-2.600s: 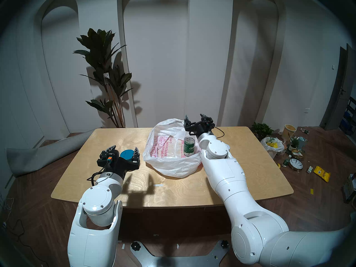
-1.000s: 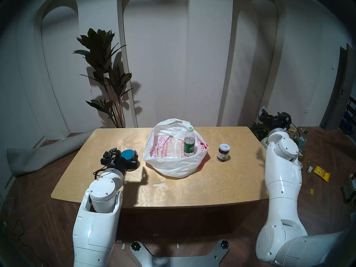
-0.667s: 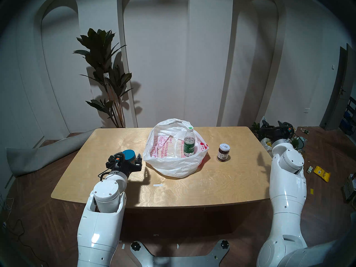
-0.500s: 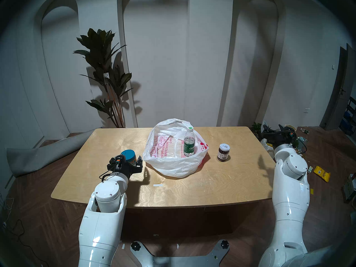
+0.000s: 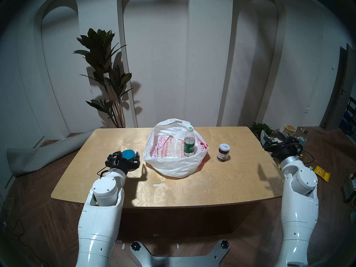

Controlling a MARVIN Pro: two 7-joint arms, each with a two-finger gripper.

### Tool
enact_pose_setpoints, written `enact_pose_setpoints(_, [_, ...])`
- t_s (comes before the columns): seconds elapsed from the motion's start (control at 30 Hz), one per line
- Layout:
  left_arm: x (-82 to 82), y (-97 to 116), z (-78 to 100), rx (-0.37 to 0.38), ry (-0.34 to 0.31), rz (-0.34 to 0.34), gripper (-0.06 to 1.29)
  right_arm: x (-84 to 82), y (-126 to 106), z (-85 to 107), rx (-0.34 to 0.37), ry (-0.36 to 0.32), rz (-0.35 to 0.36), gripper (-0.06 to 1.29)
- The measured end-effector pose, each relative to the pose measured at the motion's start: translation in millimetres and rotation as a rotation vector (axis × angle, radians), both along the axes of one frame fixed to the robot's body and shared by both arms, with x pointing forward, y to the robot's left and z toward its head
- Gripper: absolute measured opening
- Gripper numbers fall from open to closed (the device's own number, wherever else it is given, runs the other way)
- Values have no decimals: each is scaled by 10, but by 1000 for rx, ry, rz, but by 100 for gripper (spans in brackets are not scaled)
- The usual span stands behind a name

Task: Bag the groceries: heavy items first, fragile items on top

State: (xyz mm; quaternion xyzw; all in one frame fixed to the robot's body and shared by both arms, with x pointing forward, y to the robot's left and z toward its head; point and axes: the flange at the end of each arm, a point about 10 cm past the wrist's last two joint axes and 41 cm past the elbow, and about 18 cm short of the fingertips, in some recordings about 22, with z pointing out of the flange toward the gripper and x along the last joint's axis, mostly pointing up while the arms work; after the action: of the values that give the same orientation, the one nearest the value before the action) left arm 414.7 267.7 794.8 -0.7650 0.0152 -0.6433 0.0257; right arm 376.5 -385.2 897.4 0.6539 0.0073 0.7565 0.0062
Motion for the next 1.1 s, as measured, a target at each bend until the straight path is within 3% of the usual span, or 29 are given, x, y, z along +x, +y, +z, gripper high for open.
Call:
enact_pose_setpoints(0.27, [83,53,-139,-17,-7,-1,126,-276,102,66,-17,14,98,123])
enact_pose_setpoints(0.67, [212,244,-285,-32,-62,17,126,-518,334,183,13,80,176,123])
enact_pose_setpoints(1.1, [393,330,-465,-51,-110,-2,126,-587,547,211,34,194,141,123])
